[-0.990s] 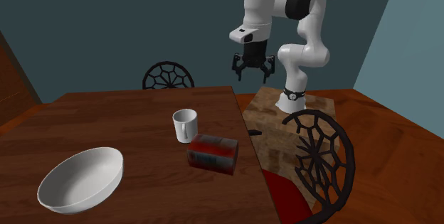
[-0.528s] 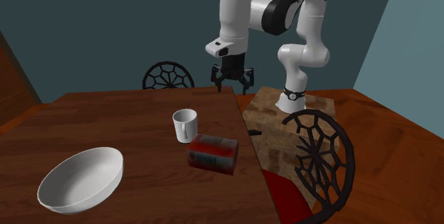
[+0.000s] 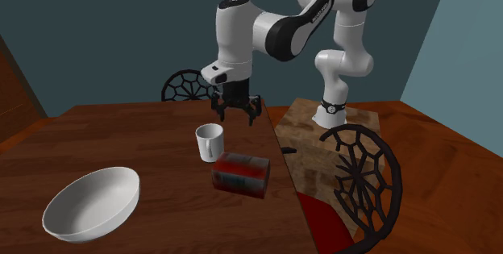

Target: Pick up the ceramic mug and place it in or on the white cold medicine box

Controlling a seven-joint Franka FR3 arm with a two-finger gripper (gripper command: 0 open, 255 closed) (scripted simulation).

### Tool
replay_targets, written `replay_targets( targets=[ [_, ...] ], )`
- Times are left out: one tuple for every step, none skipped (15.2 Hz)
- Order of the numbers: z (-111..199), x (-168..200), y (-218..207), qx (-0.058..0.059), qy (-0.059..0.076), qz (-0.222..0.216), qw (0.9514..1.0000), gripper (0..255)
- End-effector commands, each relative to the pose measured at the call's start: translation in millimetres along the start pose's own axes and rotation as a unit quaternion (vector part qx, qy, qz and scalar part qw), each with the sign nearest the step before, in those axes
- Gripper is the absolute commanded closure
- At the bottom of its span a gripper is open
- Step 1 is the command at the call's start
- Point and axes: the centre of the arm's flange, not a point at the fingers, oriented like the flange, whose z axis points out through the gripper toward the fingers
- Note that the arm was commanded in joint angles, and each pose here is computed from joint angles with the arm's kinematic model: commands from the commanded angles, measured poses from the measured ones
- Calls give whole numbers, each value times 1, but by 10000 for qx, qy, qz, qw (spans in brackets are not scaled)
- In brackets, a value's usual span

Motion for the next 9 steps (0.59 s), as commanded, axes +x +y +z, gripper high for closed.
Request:
replay_targets(
  targets=[
    [8,19,22,-34,14,-32,10000,0],
    [11,27,31,-49,20,-44,10000,0],
    [15,34,39,-63,25,-55,10000,0],
    [20,34,39,-63,25,-55,10000,0],
    [25,34,39,-63,25,-55,10000,0],
    [31,34,39,-63,25,-55,10000,0],
    [36,34,39,-63,25,-55,10000,0],
    [41,34,39,-63,25,-55,10000,0],
    [46,34,39,-63,25,-55,10000,0]
  ],
)
